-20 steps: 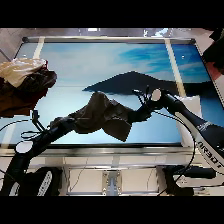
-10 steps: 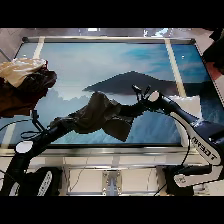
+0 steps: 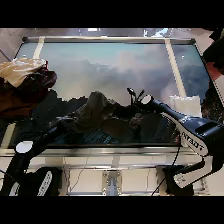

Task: Fold the shirts.

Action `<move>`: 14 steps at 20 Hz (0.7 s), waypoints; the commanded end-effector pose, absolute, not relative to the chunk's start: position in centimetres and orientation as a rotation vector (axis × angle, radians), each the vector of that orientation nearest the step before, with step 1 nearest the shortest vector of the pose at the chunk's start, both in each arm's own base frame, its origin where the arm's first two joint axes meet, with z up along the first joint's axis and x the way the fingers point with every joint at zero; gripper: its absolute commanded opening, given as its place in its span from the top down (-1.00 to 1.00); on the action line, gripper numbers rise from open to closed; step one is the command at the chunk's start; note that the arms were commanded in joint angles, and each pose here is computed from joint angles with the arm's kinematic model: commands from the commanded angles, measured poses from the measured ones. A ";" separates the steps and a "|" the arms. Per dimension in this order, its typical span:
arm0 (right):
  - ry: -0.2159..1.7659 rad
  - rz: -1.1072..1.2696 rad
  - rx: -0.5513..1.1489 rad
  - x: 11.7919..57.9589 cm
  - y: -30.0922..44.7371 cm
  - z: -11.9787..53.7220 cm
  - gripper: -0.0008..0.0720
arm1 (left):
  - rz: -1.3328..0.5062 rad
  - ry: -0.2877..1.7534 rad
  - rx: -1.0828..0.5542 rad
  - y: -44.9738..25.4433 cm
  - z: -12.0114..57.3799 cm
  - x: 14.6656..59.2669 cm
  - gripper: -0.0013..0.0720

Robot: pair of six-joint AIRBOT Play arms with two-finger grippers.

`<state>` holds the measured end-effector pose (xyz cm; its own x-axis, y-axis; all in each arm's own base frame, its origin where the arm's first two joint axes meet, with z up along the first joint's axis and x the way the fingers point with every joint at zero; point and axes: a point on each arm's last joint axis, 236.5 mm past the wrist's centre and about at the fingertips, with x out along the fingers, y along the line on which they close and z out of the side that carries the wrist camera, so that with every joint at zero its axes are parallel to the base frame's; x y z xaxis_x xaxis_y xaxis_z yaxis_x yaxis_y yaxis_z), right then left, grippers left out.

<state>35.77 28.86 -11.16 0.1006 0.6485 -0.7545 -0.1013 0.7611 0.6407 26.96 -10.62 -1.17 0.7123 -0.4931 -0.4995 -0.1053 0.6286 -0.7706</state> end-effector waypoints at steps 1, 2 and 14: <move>1.328 0.580 0.482 37.1 29.5 -11.4 0.54 | -0.244 0.759 -0.878 -10.5 -1.1 27.1 0.93; 1.308 0.589 0.481 37.8 29.7 -10.7 0.81 | -0.242 0.757 -0.878 -10.4 -1.1 27.1 0.93; 1.120 0.870 0.264 41.0 32.8 2.4 0.96 | -0.325 0.658 -0.835 -10.9 4.9 29.2 0.93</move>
<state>41.62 32.64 -0.63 0.1883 0.7177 -0.6704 -0.3932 0.6806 0.6182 28.54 -10.46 2.23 0.7488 -0.4896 -0.4468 -0.0444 0.6355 -0.7708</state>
